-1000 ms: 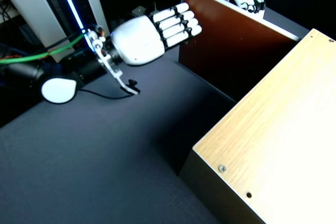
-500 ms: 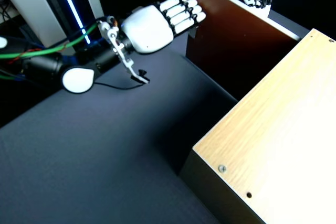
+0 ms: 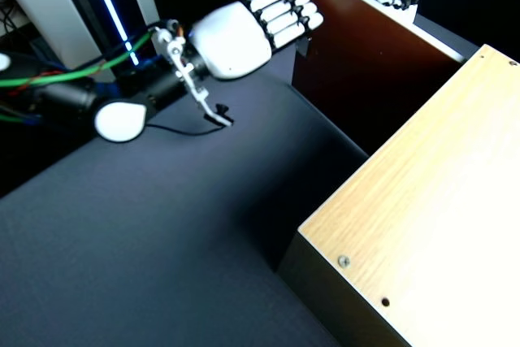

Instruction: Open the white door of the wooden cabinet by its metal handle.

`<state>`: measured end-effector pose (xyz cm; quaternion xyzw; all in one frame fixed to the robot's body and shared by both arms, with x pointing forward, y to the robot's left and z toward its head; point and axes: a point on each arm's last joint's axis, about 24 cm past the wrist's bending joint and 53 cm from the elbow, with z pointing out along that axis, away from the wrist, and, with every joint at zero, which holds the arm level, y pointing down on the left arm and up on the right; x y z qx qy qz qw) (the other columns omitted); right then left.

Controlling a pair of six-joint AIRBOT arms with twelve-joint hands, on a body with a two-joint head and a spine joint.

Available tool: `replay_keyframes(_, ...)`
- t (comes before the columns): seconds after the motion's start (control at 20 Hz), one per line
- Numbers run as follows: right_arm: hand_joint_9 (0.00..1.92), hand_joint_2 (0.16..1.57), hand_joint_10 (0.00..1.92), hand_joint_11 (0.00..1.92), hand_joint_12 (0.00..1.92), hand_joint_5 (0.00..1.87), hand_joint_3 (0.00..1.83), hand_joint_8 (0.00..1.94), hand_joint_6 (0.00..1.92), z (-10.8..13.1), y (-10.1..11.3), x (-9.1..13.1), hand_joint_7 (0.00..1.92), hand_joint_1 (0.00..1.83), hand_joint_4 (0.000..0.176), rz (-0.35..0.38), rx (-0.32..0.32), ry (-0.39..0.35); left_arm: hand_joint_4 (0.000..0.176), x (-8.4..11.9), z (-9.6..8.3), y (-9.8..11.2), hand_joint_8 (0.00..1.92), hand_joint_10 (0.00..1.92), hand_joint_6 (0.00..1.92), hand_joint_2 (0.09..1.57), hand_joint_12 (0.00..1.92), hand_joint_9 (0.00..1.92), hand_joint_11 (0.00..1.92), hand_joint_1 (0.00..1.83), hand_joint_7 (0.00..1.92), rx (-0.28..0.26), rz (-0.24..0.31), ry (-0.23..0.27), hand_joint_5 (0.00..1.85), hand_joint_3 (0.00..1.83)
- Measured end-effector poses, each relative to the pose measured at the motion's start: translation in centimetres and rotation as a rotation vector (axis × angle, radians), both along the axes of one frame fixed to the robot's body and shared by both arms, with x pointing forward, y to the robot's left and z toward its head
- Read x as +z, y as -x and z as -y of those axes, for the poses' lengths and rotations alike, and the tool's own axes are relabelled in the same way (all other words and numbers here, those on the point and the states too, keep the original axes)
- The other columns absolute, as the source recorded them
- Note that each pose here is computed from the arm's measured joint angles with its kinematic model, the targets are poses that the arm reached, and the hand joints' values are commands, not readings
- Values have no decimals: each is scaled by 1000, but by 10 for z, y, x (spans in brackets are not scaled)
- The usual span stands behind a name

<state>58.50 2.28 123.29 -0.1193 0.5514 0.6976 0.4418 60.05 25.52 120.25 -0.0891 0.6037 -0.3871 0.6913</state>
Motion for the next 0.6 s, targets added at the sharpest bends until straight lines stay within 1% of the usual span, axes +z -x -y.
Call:
replay_keyframes(0.05,0,1476,0,0,0,21,19,0,6,12,-10,-1,0,364,0,-10,-42,2,0,0,-1,1,1,3,0,1233,1030,310,0,0,218,1,-2,3,100,10)
replay_keyframes(0.1,0,1477,0,0,0,9,16,0,1,23,-18,-2,0,348,0,-19,-80,-1,0,2,-1,3,9,15,5,1407,659,167,0,137,133,-5,4,4,122,56)
replay_keyframes(0.15,0,1473,0,0,0,0,6,0,0,46,-29,-3,0,288,0,-30,-141,-9,0,5,-1,5,3,3,3,1452,384,107,0,152,90,-14,19,12,97,24)
replay_keyframes(0.2,0,1471,0,0,0,0,5,0,0,57,-33,-3,0,272,0,-30,-170,-13,0,6,-1,6,4,2,4,1457,326,93,0,88,74,-13,22,11,74,16)
replay_keyframes(0.25,0,1471,0,0,0,0,5,0,0,75,-40,-5,0,272,0,-45,-214,-18,0,5,-3,6,4,2,4,1457,326,93,0,88,74,-7,21,9,74,16)
replay_keyframes(0.3,0,1467,0,0,0,0,4,0,0,92,-44,-4,0,215,0,-52,-257,-20,0,6,-5,5,3,2,6,1462,268,79,0,114,73,-2,22,9,80,10)
replay_keyframes(0.35,0,1441,0,0,0,12,0,0,3,120,-50,-3,0,286,0,-57,-315,-30,0,7,-7,5,3,5,4,1468,321,99,0,180,83,5,24,12,91,5)
replay_keyframes(0.4,0,1420,0,0,0,16,0,0,3,140,-56,1,0,318,0,-71,-365,-67,0,7,-9,5,3,4,4,1466,332,100,0,190,86,13,25,14,93,2)
replay_keyframes(0.45,0,1428,0,0,0,36,0,0,7,160,-61,4,0,315,0,-90,-414,-117,0,6,-10,4,4,3,3,1477,332,89,0,127,73,18,22,15,94,7)
replay_keyframes(0.5,0,1453,0,0,0,43,8,0,9,178,-62,7,0,322,0,-94,-453,-158,0,5,-10,6,7,11,1,1504,189,51,0,113,54,15,21,10,94,12)
replay_keyframes(0.55,0,1457,0,0,0,29,6,0,4,185,-57,8,0,179,0,-87,-465,-177,0,3,-9,9,3,1,1,1524,111,21,0,86,24,10,12,9,67,3)
replay_keyframes(0.6,0,1457,0,0,0,29,6,0,4,187,-53,9,0,179,0,-83,-465,-187,0,1,-7,10,3,1,1,1524,111,21,0,86,24,4,7,3,67,3)
